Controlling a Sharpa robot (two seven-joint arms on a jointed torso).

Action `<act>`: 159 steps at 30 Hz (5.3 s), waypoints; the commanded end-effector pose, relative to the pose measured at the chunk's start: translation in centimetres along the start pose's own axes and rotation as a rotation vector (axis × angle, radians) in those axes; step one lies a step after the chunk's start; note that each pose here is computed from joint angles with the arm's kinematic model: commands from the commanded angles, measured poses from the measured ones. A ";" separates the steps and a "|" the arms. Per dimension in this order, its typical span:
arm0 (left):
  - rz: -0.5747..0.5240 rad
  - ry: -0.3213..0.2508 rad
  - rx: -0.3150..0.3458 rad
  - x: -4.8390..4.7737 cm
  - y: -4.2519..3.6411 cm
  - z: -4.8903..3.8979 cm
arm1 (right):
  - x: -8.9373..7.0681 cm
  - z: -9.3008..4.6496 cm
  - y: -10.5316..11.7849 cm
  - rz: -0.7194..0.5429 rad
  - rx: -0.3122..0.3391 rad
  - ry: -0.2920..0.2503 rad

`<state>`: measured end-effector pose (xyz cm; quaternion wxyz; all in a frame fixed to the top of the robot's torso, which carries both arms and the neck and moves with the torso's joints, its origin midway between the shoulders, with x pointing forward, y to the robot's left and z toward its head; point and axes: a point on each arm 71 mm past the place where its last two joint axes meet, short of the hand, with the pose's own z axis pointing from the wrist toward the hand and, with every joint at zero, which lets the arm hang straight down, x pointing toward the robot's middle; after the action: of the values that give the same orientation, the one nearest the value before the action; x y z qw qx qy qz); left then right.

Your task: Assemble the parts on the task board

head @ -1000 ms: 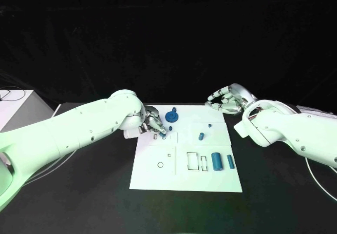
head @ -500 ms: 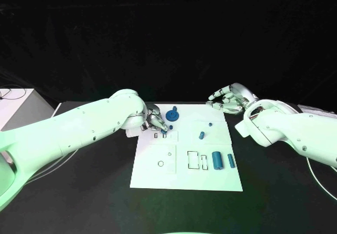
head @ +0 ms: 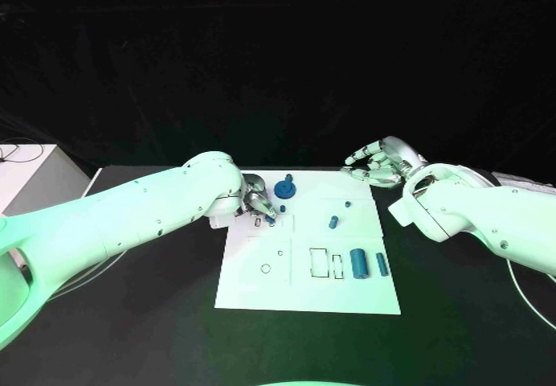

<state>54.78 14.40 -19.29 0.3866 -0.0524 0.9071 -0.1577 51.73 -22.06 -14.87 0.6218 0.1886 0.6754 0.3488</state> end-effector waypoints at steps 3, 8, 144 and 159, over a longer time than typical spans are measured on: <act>0.032 -0.020 0.001 0.16 -0.18 0.11 | 0.2 -0.1 0.1 -0.008 -0.008 0.016; 0.039 -0.027 0.000 0.33 -0.24 0.17 | 0.3 -0.1 0.0 -0.008 -0.007 0.019; 0.109 0.047 -0.010 1.12 -0.58 0.45 | 0.5 -0.4 -0.5 -0.006 0.003 0.024; 0.041 0.001 0.001 0.66 -0.52 0.44 | 0.5 -0.4 -0.5 -0.006 0.005 0.023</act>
<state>54.54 13.73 -19.81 0.3804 -0.0174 0.9138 -0.1410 51.41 -22.33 -15.61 0.6148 0.1914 0.6828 0.3452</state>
